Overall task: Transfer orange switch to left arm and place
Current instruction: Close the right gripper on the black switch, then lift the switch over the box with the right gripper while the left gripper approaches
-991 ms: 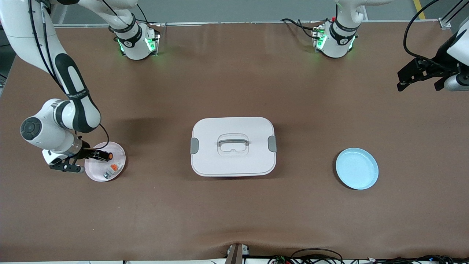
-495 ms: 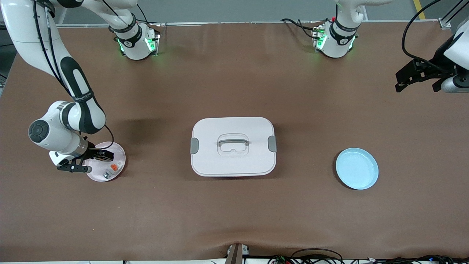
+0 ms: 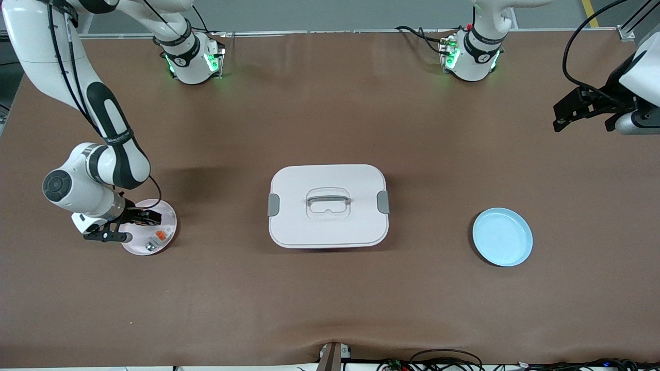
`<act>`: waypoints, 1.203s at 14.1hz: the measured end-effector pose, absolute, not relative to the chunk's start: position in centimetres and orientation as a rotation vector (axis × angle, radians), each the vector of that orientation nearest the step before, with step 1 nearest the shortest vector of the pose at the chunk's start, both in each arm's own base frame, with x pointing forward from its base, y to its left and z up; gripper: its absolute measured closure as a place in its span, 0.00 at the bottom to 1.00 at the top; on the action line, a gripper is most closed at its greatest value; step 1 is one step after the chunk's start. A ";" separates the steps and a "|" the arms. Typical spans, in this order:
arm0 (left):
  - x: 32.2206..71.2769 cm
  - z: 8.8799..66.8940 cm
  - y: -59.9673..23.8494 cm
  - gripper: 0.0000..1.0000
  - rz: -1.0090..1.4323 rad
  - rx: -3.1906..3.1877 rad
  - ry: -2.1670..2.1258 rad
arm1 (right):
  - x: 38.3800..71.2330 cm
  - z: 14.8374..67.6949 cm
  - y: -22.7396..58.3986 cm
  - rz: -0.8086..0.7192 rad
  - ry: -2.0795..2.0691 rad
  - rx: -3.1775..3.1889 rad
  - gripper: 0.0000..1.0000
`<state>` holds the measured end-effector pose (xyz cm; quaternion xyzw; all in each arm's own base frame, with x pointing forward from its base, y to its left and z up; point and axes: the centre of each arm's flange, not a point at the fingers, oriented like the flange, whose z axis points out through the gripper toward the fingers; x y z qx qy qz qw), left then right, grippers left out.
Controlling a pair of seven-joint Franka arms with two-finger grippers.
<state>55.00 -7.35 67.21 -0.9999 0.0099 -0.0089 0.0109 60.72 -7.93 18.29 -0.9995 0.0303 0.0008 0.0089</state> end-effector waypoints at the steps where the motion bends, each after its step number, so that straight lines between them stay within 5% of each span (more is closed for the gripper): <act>1: 55.0 67.2 -7.4 0.00 -0.028 -3.119 0.031 | 60.7 18.3 -7.9 0.004 0.094 -3.122 0.00; 9: 55.0 67.2 -7.4 0.00 -0.028 -3.119 0.033 | 60.7 18.2 -7.9 0.009 0.093 -3.122 0.00; 12: 55.0 67.2 -7.7 0.00 -0.028 -3.119 0.041 | 60.6 18.1 -7.9 0.024 0.087 -3.120 0.28; 17: 55.0 67.1 -7.9 0.00 -0.025 -3.119 0.048 | 60.5 18.1 -7.9 0.030 0.090 -3.116 0.27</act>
